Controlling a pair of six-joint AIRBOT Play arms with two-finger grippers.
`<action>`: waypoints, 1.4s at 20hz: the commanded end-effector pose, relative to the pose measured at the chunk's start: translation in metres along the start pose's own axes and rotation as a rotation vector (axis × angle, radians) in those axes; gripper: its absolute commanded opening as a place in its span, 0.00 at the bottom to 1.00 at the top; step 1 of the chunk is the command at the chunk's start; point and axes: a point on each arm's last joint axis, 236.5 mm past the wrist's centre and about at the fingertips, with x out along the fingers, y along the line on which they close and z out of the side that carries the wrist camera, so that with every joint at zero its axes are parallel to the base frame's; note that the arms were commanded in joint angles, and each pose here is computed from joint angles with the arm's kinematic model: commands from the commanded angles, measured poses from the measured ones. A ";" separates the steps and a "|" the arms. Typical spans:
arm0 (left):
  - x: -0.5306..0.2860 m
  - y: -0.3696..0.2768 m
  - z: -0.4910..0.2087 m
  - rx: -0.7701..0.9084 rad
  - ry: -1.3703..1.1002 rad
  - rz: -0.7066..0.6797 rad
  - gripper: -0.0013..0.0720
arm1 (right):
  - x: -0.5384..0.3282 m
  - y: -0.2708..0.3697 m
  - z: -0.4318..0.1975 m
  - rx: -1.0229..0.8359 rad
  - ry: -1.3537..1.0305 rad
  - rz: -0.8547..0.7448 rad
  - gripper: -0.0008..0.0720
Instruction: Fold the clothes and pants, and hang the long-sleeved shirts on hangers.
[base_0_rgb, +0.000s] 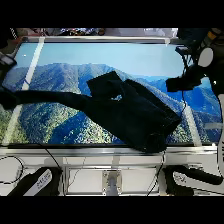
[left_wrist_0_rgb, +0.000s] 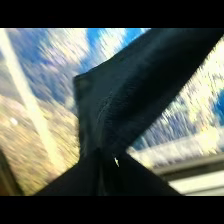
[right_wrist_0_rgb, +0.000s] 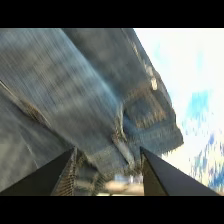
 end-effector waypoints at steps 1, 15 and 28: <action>0.053 -0.040 -0.053 -0.009 0.133 -0.113 0.35 | 0.018 -0.010 -0.057 0.048 0.084 -0.002 0.62; 0.061 -0.126 0.168 -0.183 -0.456 -0.530 0.52 | 0.090 0.006 -0.094 0.201 0.039 0.059 0.78; 0.183 -0.161 0.363 -0.398 -0.315 -0.507 0.53 | 0.089 0.018 -0.092 0.221 0.036 0.111 0.78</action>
